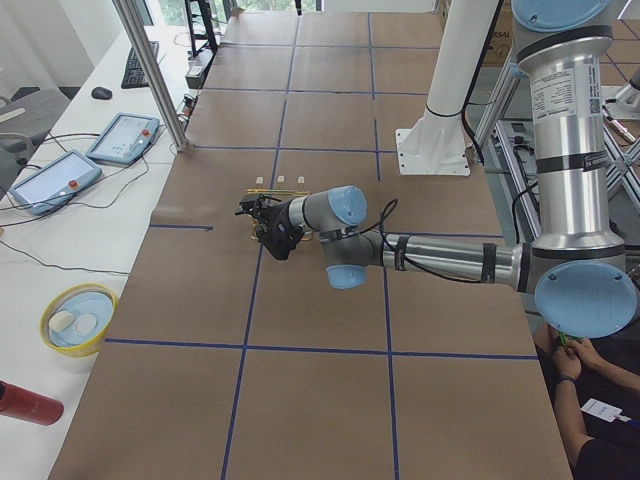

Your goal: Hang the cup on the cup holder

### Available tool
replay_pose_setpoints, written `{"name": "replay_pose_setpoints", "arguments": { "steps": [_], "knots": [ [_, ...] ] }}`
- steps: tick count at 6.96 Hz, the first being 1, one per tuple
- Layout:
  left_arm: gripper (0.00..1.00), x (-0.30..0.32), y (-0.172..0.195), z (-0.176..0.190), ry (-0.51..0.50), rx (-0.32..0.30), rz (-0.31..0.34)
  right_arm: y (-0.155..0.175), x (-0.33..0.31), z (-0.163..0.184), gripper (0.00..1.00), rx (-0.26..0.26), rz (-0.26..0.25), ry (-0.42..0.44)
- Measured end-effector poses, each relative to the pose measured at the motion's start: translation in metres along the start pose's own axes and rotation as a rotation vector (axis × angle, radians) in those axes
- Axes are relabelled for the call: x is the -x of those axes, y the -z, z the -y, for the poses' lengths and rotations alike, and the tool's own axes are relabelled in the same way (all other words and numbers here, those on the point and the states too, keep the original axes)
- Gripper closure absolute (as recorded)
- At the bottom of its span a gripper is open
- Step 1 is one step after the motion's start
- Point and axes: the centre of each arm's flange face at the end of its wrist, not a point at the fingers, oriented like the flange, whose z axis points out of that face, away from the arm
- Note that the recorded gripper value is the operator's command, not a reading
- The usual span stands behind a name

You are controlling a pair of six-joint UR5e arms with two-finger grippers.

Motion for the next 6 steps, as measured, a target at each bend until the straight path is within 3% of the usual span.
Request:
{"name": "replay_pose_setpoints", "arguments": {
  "steps": [2,6],
  "knots": [
    [0.0,0.016,0.014,0.026,-0.212,0.02,0.126,0.0,0.0,0.0,0.0,0.0,0.0,0.0],
    [0.0,0.031,0.045,0.095,-0.541,0.089,0.376,0.0,0.0,0.0,0.0,-0.001,0.0,0.0]
  ]
}}
